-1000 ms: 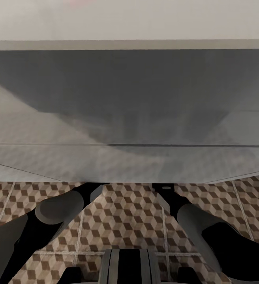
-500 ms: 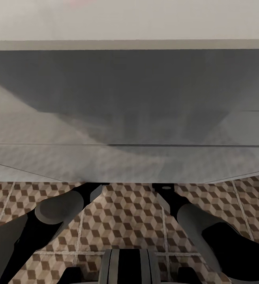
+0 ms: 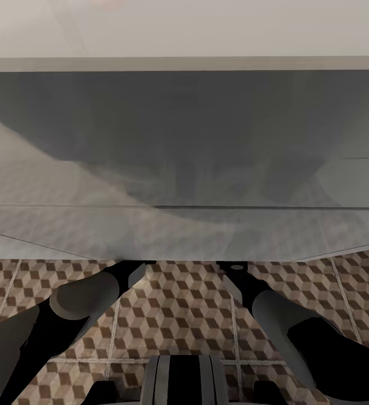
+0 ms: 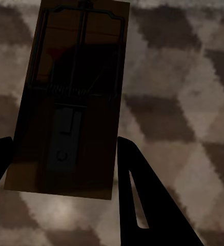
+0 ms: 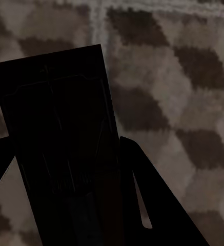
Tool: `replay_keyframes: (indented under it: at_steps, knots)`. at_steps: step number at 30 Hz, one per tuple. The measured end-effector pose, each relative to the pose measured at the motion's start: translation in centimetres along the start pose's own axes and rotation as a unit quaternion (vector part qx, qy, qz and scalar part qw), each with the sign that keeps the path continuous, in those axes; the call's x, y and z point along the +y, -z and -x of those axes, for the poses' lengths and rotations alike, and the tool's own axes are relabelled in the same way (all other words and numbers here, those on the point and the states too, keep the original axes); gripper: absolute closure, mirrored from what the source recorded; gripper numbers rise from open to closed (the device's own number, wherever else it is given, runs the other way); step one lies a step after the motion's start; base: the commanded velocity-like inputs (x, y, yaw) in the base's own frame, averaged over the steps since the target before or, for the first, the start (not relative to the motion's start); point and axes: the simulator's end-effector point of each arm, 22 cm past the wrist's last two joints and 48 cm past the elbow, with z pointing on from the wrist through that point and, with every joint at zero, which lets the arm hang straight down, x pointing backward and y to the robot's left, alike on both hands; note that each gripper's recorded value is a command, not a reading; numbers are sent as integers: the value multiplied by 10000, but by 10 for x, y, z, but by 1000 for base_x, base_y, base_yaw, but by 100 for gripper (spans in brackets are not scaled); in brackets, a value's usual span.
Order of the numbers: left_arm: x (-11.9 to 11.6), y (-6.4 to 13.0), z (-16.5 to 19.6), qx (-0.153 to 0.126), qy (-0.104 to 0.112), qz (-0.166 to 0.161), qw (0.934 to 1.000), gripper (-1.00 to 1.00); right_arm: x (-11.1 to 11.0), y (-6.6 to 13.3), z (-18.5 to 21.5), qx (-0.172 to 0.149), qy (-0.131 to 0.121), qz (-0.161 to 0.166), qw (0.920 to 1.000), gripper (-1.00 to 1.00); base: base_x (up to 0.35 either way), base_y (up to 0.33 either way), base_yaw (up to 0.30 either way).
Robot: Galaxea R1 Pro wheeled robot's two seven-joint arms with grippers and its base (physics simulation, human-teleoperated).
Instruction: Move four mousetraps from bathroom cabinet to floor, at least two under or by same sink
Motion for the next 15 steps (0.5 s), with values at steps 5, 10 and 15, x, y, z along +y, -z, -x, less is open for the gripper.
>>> replay_keyframes:
  at_steps: [5,10,15]
  knots:
    - [0,0,0,-5,-20,1,10000,100,0,0,1,-14,-3,0,10000,100,0,0,0]
    - [1,0,0,-9,-43,3,10000,100,-1,0,1,-12,1,-4,10000,100,0,0,0]
    - [1,0,1,-16,-51,4,10000,100,-2,-1,-1,9,3,-14,10000,100,0,0,0]
